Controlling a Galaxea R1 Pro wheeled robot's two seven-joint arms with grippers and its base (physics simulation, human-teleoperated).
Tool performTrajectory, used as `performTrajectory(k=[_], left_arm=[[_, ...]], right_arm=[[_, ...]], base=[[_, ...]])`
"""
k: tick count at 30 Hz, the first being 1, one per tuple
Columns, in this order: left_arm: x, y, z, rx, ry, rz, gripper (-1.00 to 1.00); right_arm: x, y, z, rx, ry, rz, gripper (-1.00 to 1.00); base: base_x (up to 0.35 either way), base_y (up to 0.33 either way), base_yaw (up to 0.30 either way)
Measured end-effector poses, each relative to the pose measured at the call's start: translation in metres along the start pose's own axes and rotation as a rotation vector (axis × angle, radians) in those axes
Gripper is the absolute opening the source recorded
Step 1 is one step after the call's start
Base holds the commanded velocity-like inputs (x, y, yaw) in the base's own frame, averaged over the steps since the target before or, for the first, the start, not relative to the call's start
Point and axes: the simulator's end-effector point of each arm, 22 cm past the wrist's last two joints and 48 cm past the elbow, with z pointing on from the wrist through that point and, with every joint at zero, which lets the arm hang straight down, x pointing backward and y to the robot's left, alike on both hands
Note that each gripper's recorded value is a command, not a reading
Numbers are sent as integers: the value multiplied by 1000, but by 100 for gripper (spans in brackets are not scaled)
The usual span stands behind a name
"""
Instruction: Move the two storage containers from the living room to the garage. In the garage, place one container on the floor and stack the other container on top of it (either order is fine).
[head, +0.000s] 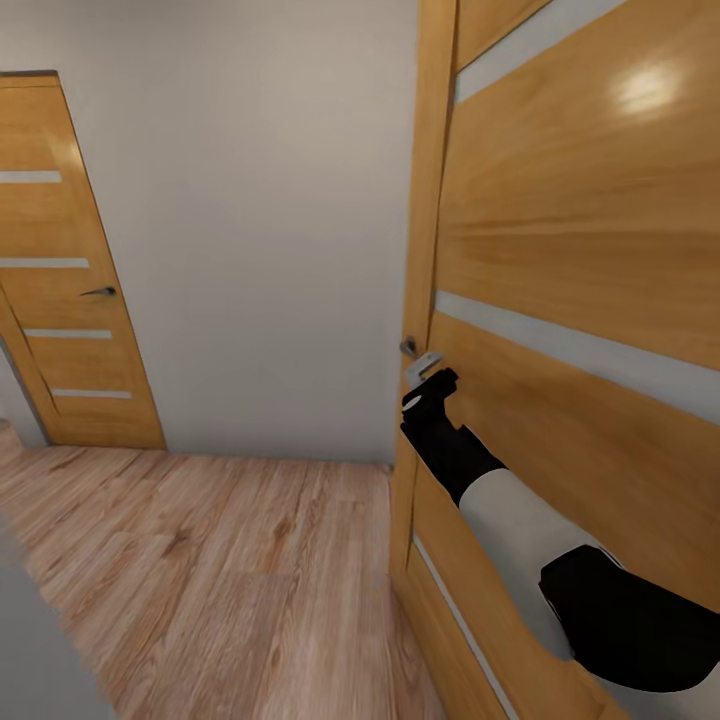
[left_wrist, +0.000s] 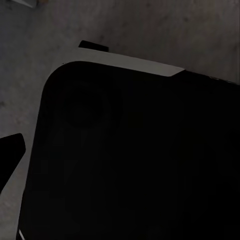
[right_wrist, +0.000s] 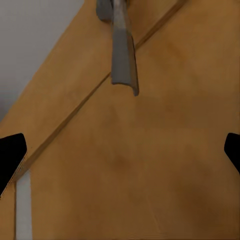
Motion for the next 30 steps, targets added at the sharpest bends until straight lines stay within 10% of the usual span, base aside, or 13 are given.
performTrajectory(k=[30], left_arm=[[0, -1, 0, 1, 0, 0, 100]], right_arm=[[0, -2, 0, 9, 0, -10, 100]], base=[[124, 0, 0]])
